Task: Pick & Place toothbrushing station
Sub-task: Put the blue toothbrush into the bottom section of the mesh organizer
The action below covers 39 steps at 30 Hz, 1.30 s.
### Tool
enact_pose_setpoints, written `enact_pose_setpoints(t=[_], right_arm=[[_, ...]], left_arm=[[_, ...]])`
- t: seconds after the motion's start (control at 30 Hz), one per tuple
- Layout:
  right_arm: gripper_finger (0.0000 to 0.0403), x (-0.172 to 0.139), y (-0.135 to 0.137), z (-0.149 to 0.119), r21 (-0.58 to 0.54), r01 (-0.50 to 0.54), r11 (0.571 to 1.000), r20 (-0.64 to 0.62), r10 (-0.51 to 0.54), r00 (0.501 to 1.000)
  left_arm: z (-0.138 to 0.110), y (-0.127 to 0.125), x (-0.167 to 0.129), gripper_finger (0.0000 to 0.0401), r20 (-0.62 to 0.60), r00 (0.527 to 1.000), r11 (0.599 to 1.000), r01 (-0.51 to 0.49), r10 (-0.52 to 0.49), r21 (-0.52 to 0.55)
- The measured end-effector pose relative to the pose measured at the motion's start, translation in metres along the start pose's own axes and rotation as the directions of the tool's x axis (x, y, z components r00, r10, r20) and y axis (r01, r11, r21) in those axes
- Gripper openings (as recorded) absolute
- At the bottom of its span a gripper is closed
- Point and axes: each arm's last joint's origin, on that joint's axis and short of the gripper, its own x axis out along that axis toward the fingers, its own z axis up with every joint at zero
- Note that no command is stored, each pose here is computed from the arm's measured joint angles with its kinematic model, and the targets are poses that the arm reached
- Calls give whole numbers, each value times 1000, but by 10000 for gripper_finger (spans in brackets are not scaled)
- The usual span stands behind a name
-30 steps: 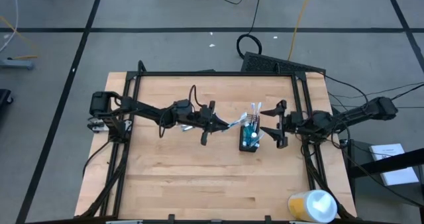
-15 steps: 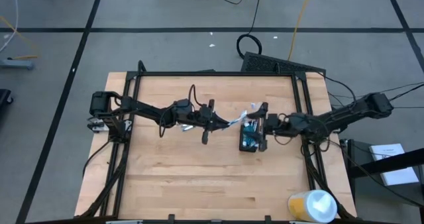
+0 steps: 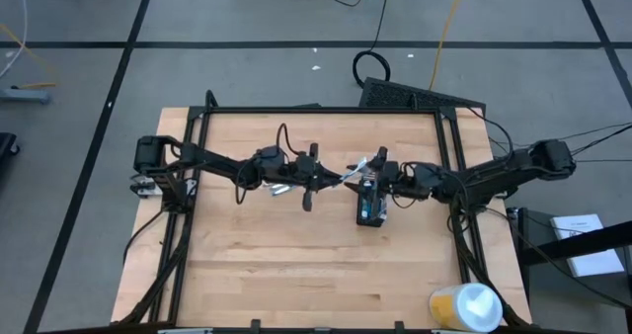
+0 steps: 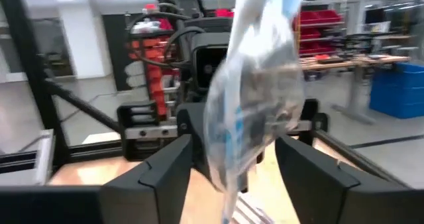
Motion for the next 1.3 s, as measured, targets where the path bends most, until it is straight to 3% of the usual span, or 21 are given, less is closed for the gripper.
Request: enact_pose_setpoints(t=[0.3,0.53,0.67,0.93,1.1,1.3], right_arm=[[99,1,-5,4,27,-32,999,38,31,999],[19,1,-4,5,-26,-75,997,39,76,996],[12,1,-4,5,-78,-70,995,40,73,997],[10,0,-6,8,-131,-12,991,53,19,998],[10,-1,-7,1,-116,-19,993,-28,16,999],[10,-1,-8,-8,-59,-22,998,-116,15,993]], left_arm=[[2,-1,0,16,14,1000,1000,23,-23,-9],[2,-1,0,14,14,1000,1000,14,-13,-21],[1,-1,0,18,11,1000,999,7,-6,-34],[-3,0,0,117,-41,999,987,-25,18,-158],[-1,0,-3,184,-102,994,981,-46,27,-187],[25,-1,-6,233,-1,1000,979,-27,27,-201]])
